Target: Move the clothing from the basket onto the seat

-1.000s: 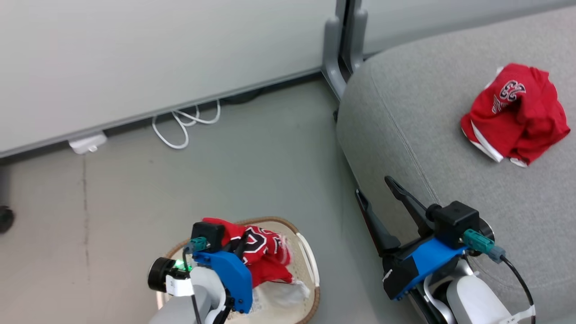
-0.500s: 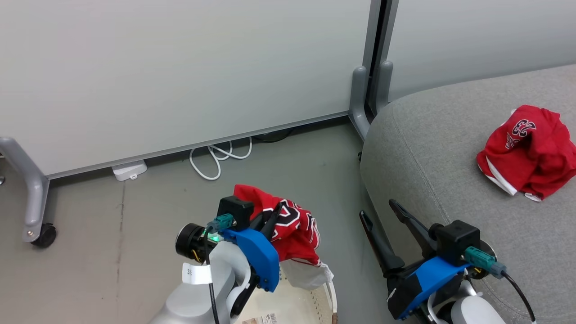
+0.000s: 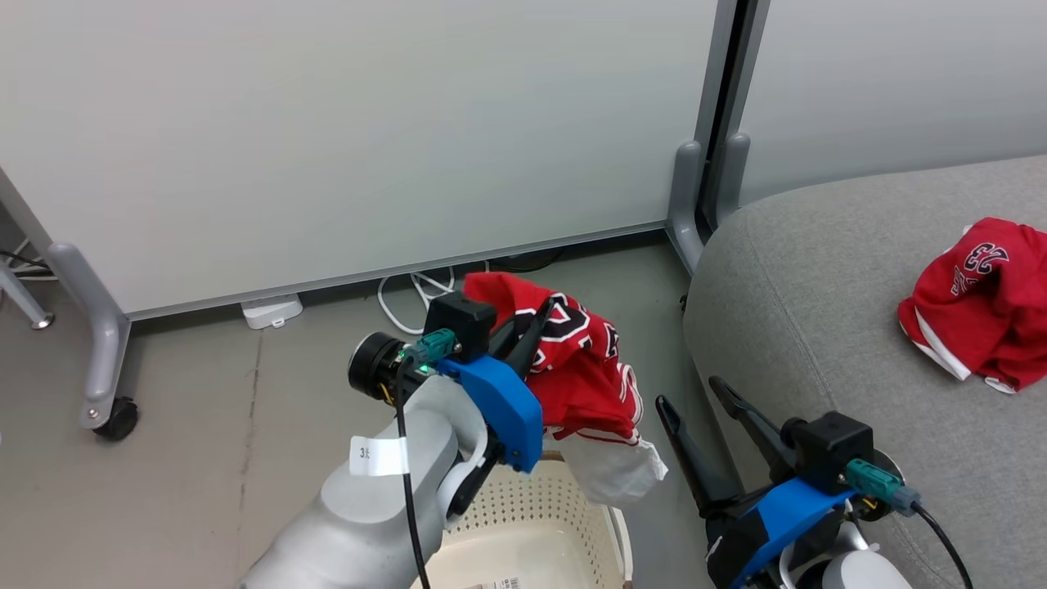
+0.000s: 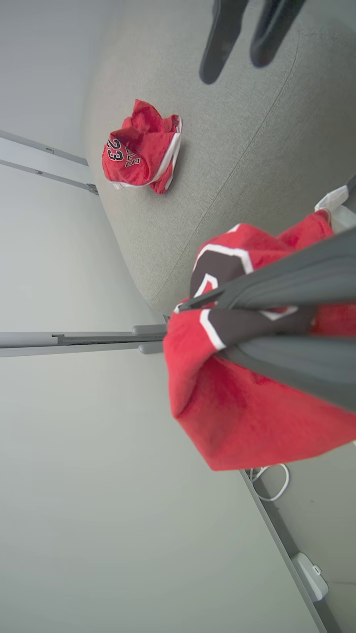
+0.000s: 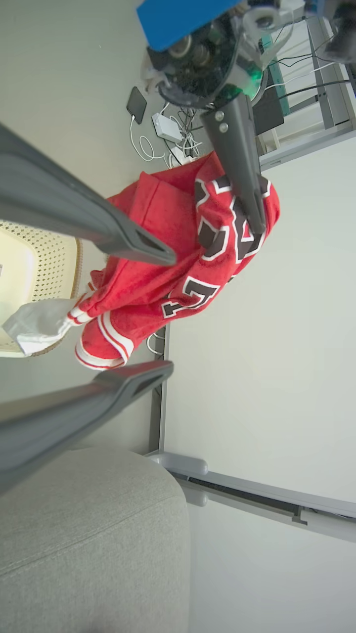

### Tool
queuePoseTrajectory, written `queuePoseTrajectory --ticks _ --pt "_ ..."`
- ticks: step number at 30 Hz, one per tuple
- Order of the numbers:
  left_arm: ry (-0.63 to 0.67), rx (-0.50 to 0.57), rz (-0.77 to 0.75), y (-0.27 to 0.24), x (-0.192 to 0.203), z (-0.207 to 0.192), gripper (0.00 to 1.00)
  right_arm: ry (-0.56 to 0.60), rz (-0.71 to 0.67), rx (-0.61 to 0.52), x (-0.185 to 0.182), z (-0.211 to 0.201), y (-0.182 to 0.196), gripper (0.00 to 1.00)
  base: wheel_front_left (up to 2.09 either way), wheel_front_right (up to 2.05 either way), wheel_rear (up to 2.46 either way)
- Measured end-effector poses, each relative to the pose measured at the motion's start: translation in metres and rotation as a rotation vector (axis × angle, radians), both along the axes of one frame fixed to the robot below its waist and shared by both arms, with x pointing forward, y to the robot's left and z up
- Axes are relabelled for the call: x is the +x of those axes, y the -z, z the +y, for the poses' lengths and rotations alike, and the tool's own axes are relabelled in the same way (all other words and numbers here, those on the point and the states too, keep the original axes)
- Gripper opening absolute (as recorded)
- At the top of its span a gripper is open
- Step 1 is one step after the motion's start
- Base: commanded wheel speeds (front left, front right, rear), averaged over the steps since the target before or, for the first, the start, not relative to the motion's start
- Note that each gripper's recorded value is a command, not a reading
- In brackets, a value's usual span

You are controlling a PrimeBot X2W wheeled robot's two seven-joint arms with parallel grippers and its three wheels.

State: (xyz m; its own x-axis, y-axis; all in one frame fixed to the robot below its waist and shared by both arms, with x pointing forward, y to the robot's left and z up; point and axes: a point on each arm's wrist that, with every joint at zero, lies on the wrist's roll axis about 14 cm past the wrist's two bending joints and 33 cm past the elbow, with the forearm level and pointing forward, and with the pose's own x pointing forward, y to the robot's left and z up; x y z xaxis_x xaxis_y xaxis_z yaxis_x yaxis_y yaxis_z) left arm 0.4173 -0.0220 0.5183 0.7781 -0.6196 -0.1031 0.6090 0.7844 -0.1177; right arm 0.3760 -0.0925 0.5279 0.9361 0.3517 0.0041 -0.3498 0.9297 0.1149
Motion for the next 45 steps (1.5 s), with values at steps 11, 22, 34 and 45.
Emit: queuePoseTrajectory --ticks 11,22,34,45 --pt "0.013 -0.012 -0.054 -0.021 0.0 -0.009 0.0 -0.02 0.0 0.002 -0.002 0.007 0.0 1.0 0.0 0.0 0.0" --pt "0.024 -0.012 -0.038 -0.014 -0.002 -0.013 0.0 -0.036 0.024 -0.02 0.002 0.01 0.008 1.0 0.0 0.0 0.0" --pt "0.034 -0.012 -0.02 -0.006 -0.006 -0.013 0.0 -0.094 0.065 -0.115 0.035 0.018 0.017 1.0 0.0 0.0 0.0" --pt "0.042 -0.009 -0.012 -0.002 -0.006 -0.011 0.0 -0.187 0.097 -0.179 0.059 0.045 0.028 1.0 0.0 0.0 0.0"
